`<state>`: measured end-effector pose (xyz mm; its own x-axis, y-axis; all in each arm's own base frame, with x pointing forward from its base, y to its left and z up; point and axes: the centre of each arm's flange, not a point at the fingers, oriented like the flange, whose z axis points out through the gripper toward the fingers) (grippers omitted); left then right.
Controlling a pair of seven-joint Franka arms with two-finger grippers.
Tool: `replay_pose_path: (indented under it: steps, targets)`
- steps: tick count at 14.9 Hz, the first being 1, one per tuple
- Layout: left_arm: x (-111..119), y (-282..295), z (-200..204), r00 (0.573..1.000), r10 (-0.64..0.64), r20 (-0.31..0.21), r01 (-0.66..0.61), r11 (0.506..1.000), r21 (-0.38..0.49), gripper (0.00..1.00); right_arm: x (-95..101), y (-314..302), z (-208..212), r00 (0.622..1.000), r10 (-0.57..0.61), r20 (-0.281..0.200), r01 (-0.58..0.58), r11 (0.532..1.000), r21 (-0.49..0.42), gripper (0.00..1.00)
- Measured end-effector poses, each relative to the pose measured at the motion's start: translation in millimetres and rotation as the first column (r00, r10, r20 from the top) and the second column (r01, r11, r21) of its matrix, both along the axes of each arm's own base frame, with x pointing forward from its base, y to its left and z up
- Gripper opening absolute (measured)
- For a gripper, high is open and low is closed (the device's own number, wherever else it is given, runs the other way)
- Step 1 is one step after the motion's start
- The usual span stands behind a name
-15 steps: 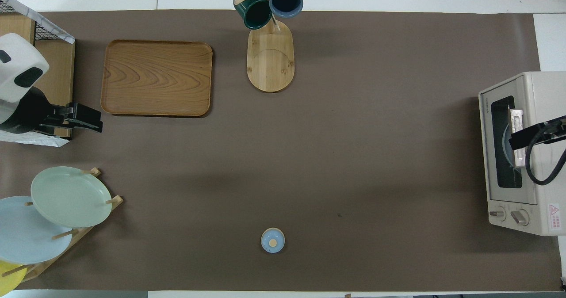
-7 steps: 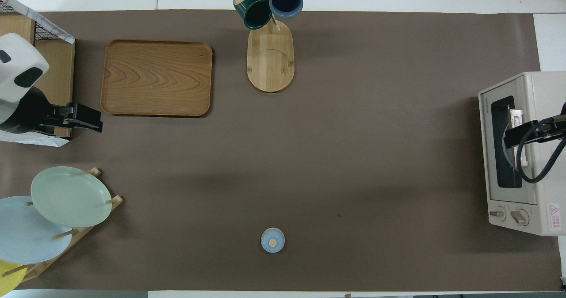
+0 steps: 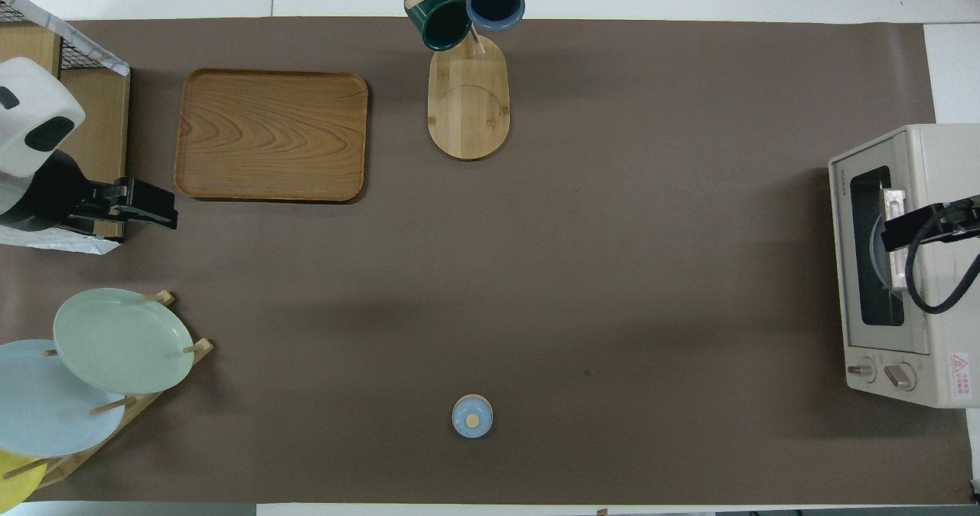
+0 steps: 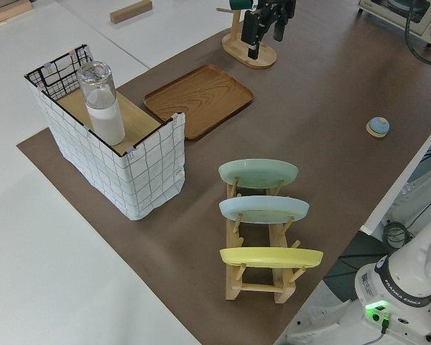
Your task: Put eggplant into oven
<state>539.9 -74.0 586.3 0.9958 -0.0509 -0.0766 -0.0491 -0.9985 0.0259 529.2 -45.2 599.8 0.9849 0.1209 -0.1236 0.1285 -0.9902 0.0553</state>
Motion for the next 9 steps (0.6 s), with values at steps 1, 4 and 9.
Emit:
replay_pose_path:
  steps: [1,4,9]
  targets:
    - [0.0,0.0,0.0,1.000,0.000,0.000,0.000,1.000,0.000,1.00,0.1,0.3,0.8,1.000,0.000,0.002,0.000,1.000,0.000,1.00]
    - [0.0,0.0,0.0,1.000,0.000,0.000,0.000,1.000,0.000,1.00,0.3,0.2,1.8,1.000,0.000,0.004,0.000,1.000,0.000,1.00]
    - [0.0,0.0,0.0,1.000,0.000,0.000,0.000,1.000,0.000,1.00,1.1,4.9,3.9,1.000,0.009,0.009,-0.009,1.000,0.000,1.00]
